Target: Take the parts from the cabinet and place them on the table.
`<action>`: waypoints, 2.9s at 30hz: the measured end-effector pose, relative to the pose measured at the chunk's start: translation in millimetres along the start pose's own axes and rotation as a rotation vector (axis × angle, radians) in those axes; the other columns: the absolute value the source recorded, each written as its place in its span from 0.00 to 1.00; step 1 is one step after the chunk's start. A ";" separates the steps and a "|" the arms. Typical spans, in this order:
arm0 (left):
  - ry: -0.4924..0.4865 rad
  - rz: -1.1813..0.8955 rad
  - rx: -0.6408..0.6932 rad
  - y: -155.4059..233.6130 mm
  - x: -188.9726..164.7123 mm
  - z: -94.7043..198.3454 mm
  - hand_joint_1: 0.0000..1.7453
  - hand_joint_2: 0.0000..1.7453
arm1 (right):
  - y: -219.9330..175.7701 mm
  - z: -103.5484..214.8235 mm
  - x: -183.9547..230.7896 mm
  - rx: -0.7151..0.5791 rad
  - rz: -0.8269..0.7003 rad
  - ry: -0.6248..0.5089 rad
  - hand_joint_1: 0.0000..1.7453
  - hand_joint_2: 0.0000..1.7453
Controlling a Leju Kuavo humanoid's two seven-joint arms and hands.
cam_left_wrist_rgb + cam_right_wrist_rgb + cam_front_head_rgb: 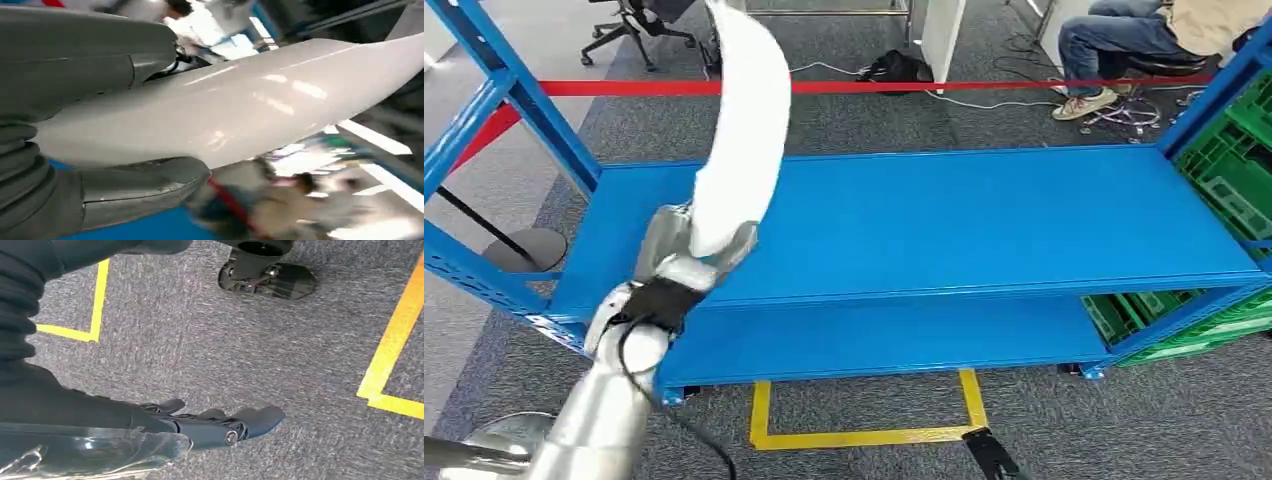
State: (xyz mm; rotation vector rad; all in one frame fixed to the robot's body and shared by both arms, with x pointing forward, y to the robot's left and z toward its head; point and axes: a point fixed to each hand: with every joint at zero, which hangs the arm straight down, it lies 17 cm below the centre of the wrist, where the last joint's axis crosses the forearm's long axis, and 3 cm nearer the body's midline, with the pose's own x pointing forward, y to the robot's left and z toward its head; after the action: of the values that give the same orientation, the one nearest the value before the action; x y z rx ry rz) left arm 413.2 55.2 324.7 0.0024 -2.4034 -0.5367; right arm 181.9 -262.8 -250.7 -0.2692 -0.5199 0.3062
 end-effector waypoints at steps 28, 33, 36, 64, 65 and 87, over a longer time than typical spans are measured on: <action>-0.363 0.533 0.296 81.3 131.0 41.9 1.00 1.00 | -2.2 4.1 -19.0 -0.032 -0.024 0.040 0.00 1.00; -0.302 0.681 0.251 61.0 121.3 68.3 1.00 1.00 | -2.6 7.0 -25.7 -0.045 -0.068 0.032 0.00 1.00; -0.241 0.707 0.242 48.4 110.7 82.2 1.00 1.00 | -4.5 7.9 -26.2 -0.057 -0.090 0.017 0.00 1.00; -0.161 0.687 0.202 22.6 99.4 92.8 1.00 1.00 | 6.7 12.1 -0.2 -0.010 -0.116 -0.130 0.00 1.00; -0.162 0.688 0.200 22.1 99.7 92.6 1.00 1.00 | 6.4 12.0 0.0 -0.011 -0.120 -0.129 0.00 1.00; 0.237 0.605 0.346 11.4 4.7 113.4 1.00 1.00 | 1.8 11.9 -23.5 -0.079 -0.170 0.007 0.00 1.00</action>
State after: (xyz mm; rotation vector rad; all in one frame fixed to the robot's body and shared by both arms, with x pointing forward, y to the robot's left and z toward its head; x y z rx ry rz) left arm 341.5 107.8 253.2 -0.4666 -2.0885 0.1523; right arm 155.9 -267.4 -251.8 -0.3007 -0.5454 0.1193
